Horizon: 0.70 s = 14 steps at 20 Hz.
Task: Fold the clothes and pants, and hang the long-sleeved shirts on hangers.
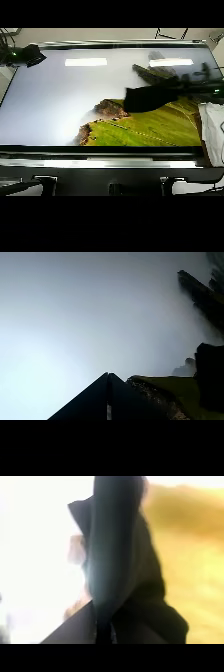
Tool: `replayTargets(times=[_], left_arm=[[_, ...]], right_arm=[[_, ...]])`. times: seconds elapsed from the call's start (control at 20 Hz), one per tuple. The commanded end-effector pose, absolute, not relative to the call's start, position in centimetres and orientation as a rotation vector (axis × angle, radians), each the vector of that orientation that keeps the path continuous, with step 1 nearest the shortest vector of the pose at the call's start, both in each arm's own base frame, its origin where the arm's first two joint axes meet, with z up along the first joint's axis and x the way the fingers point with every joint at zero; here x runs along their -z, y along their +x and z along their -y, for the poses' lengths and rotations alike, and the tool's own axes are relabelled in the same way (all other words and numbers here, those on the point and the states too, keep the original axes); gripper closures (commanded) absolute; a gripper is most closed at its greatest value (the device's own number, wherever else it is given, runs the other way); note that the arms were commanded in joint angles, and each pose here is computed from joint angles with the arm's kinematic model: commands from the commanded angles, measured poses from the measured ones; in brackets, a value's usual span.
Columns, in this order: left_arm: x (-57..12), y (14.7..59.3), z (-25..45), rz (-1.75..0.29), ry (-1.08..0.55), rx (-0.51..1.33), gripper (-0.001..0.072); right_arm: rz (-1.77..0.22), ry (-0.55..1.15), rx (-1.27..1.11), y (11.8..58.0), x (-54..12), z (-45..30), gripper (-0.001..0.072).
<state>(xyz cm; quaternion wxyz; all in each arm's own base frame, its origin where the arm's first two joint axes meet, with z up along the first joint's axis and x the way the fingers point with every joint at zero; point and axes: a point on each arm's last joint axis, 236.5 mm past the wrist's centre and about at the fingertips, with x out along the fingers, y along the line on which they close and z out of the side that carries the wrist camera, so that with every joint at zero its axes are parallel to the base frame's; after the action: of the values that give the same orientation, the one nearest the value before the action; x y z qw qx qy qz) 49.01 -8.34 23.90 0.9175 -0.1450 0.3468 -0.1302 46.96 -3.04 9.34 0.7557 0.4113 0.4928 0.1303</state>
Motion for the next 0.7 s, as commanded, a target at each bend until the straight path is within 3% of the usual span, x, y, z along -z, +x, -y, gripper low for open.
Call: replayTargets(times=[0.0, 0.3, 0.65], left_arm=[[-24.0, 49.0, 8.3, -0.711, -0.294, 0.269, 0.0689], [-24.3, 49.3, 8.3, -0.689, -0.297, 0.266, 0.0689], [-24.4, 49.4, 8.2, -0.682, -0.276, 0.273, 0.0689]], right_arm=[[-0.948, 0.894, -0.086, 45.3, -15.8, 12.6, 0.0675], [-0.767, 0.932, 0.097, 41.4, -22.7, 21.5, 0.0675], [-0.637, 1.004, 0.331, 33.6, -26.1, 28.5, 0.0675]])
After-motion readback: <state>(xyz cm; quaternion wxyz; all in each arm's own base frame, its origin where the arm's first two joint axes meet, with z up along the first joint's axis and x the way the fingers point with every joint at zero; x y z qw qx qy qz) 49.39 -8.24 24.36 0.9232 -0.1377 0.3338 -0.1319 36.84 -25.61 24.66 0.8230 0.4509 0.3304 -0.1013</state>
